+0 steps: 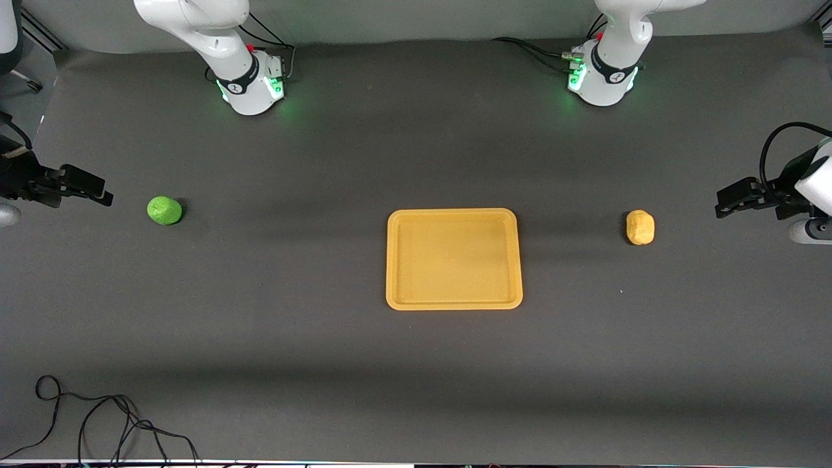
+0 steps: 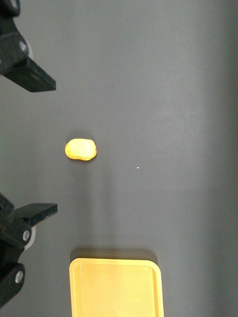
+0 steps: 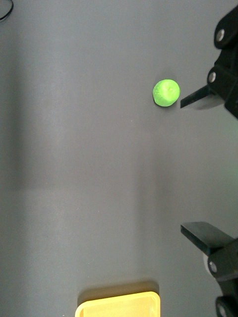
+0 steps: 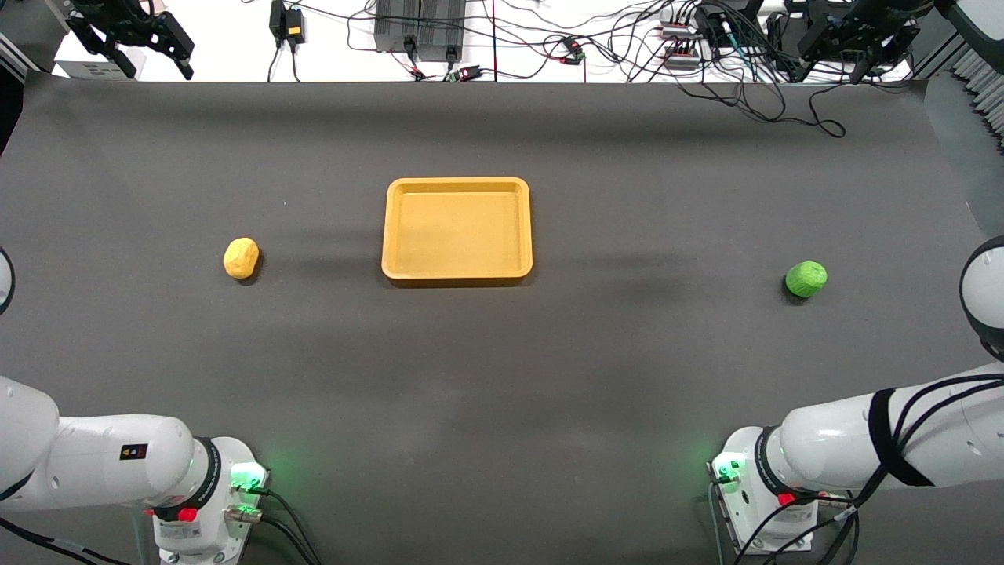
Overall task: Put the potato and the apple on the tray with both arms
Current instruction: 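Reach the left gripper down to the yellow potato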
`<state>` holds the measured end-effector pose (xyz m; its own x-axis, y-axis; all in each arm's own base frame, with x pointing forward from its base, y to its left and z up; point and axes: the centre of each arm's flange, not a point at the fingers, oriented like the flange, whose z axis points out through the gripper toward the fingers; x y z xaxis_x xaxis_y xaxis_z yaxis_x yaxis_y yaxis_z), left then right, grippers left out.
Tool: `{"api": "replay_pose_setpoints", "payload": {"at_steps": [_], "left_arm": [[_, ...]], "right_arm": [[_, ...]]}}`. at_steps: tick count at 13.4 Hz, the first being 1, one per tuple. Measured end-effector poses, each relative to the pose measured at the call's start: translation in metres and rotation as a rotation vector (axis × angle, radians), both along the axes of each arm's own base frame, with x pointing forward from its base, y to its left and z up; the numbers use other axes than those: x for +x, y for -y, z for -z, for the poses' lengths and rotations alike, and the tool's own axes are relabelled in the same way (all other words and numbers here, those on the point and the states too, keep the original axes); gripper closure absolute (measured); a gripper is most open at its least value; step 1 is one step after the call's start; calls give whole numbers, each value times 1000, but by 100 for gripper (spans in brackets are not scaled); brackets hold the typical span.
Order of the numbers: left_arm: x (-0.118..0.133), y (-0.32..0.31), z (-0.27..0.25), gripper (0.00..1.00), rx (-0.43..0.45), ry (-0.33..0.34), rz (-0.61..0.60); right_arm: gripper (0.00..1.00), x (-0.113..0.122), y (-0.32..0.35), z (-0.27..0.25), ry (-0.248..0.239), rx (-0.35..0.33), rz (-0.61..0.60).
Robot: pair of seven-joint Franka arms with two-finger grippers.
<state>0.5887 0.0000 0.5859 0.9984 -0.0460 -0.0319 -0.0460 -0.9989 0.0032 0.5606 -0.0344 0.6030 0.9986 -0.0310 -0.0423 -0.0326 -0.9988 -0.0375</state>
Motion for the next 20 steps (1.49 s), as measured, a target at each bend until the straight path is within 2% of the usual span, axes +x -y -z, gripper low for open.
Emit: {"api": "replay_pose_setpoints", "payload": {"at_steps": [7,10,12,14,17,20], "left_arm": [[0,-2,2,0,0,-4,-3],[4,-4,28,0,1,6,-6],[6,-4,69,0,1,15,-6],[-1,-4,120,0,1,-5,7],[-25,-9,193,1,-2,-65,48],[-58,-31,270,1,-8,-66,94]], "right_arm": [[0,0,0,0,0,-6,-1],[0,1,1,0,2,-10,-2],[0,1,1,0,4,-13,-7],[0,1,0,0,5,-15,-14],[0,2,1,1,4,-16,-16],[0,2,1,3,0,-16,-17]]}}
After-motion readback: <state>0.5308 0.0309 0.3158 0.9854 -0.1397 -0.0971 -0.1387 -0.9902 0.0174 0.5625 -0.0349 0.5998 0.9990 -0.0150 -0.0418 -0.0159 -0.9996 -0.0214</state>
